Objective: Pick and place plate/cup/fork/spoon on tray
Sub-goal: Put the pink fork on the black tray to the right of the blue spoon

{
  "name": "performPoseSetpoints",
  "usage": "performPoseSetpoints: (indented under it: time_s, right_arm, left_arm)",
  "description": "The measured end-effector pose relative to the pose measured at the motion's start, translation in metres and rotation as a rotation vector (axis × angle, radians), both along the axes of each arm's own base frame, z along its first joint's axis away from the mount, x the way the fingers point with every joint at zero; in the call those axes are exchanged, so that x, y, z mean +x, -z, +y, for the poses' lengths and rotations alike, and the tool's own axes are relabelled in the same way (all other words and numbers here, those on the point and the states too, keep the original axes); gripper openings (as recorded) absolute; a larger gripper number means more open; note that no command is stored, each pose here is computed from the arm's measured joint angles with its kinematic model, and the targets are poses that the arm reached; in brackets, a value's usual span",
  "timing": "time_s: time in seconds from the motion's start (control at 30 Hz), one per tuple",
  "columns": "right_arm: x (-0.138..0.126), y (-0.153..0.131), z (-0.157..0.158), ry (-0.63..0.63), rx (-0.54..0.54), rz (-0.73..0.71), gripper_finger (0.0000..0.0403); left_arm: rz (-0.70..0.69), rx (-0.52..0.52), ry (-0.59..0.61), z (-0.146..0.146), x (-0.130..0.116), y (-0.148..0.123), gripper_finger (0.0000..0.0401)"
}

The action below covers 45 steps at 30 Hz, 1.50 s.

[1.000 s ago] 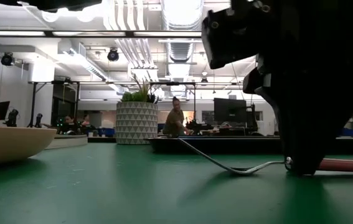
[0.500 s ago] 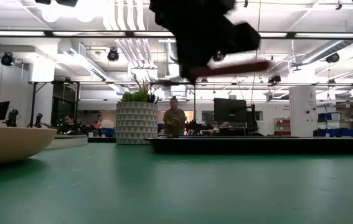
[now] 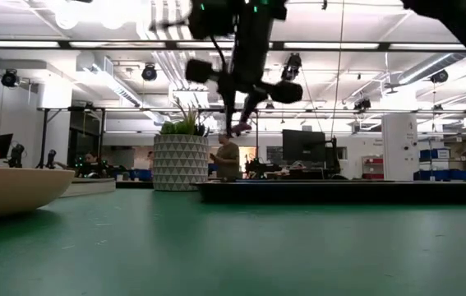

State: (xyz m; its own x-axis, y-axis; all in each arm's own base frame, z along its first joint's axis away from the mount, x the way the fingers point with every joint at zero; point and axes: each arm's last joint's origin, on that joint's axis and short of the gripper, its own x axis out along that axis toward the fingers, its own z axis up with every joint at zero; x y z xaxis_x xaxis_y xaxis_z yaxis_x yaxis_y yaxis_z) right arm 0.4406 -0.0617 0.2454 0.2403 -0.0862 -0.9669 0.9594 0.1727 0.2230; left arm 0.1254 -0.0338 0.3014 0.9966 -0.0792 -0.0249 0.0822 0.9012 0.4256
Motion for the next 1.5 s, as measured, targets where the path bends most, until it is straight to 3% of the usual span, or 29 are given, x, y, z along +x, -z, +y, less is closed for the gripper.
performPoseSetpoints:
  time_s: [0.13, 0.43, 0.97, 1.5]
  right_arm:
    - [-0.007, 0.011, -0.023, 0.058, 0.006, 0.04, 0.0038]
    - [-0.02, 0.05, -0.034, 0.127, 0.04, 0.121, 0.0038]
    - [-0.024, 0.07, -0.041, 0.103, -0.032, 0.126, 0.0038]
    - [-0.029, 0.093, -0.044, 0.11, -0.035, 0.11, 0.0038]
  left_arm:
    - [-0.02, -0.006, 0.0, 0.001, -0.004, -0.002, 0.0113]
    - [-0.036, -0.011, 0.0, 0.002, -0.007, -0.004, 0.0113]
    - [-0.029, -0.009, -0.001, 0.002, -0.006, -0.003, 0.0113]
    - [-0.021, -0.007, -0.001, 0.002, -0.006, -0.002, 0.0113]
